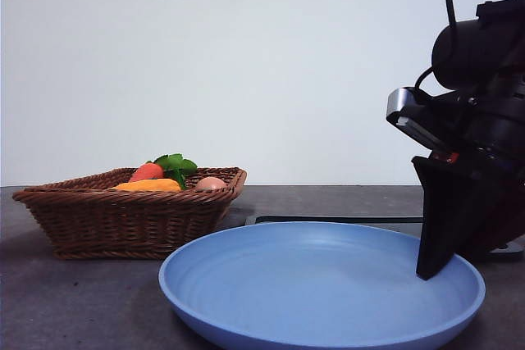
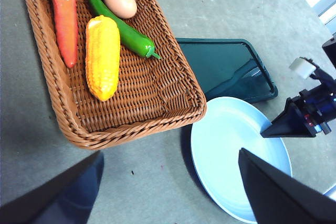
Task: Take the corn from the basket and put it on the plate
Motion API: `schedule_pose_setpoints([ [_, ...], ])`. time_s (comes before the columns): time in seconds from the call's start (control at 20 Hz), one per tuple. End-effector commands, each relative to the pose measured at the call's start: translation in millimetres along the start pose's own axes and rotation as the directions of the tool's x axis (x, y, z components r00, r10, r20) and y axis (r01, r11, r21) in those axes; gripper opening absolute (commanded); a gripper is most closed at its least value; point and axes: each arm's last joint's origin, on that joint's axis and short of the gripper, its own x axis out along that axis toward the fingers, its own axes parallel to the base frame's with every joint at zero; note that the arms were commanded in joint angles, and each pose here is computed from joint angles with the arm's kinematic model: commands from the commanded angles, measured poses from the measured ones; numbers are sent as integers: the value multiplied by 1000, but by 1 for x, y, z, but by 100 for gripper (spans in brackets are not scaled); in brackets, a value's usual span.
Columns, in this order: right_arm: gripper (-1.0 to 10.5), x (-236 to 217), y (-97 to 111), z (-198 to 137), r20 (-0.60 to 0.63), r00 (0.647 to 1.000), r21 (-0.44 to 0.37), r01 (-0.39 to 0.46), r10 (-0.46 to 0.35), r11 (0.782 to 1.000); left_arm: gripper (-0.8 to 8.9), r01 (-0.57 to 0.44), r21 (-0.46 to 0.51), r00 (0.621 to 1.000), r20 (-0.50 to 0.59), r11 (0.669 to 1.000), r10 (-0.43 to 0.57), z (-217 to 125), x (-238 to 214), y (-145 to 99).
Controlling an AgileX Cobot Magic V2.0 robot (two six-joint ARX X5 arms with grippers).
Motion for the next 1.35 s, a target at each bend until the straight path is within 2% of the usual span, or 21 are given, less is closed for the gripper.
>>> schedule_pose_setpoints([
  [0.05, 2, 2, 0, 3, -4, 1000, -6, 13, -13, 1000, 417, 11, 0, 1000, 8, 1000, -11, 5, 0, -1],
  [0.3, 2, -16, 9, 2, 50, 999, -18, 8, -7, 1000, 416, 10, -3, 1000, -8, 1000, -10, 18, 5, -1],
  [0.55, 2, -65, 31, -7, 138, 990, -50, 10, -3, 999, 416, -43, 66, 998, -40, 997, 46, 48, 29, -6],
  [0.75, 2, -112, 52, -20, 266, 964, -100, 16, 11, 995, 416, -126, 158, 984, -103, 979, 144, 69, 71, -12],
  [0.9, 2, -142, 65, -29, 356, 934, -117, 48, -3, 992, 416, -221, 213, 953, -161, 952, 257, 83, 109, -13],
  [1.1, 2, -172, 78, -42, 437, 899, -125, 99, -35, 987, 416, -286, 288, 902, -241, 914, 358, 95, 164, -14],
  [1.25, 2, -183, 83, -49, 477, 878, -138, 106, -28, 985, 415, -278, 326, 874, -305, 904, 379, 94, 204, -9],
  [1.35, 2, -184, 84, -52, 480, 877, -139, 107, -27, 985, 415, -298, 348, 845, -338, 889, 415, 89, 227, -3],
])
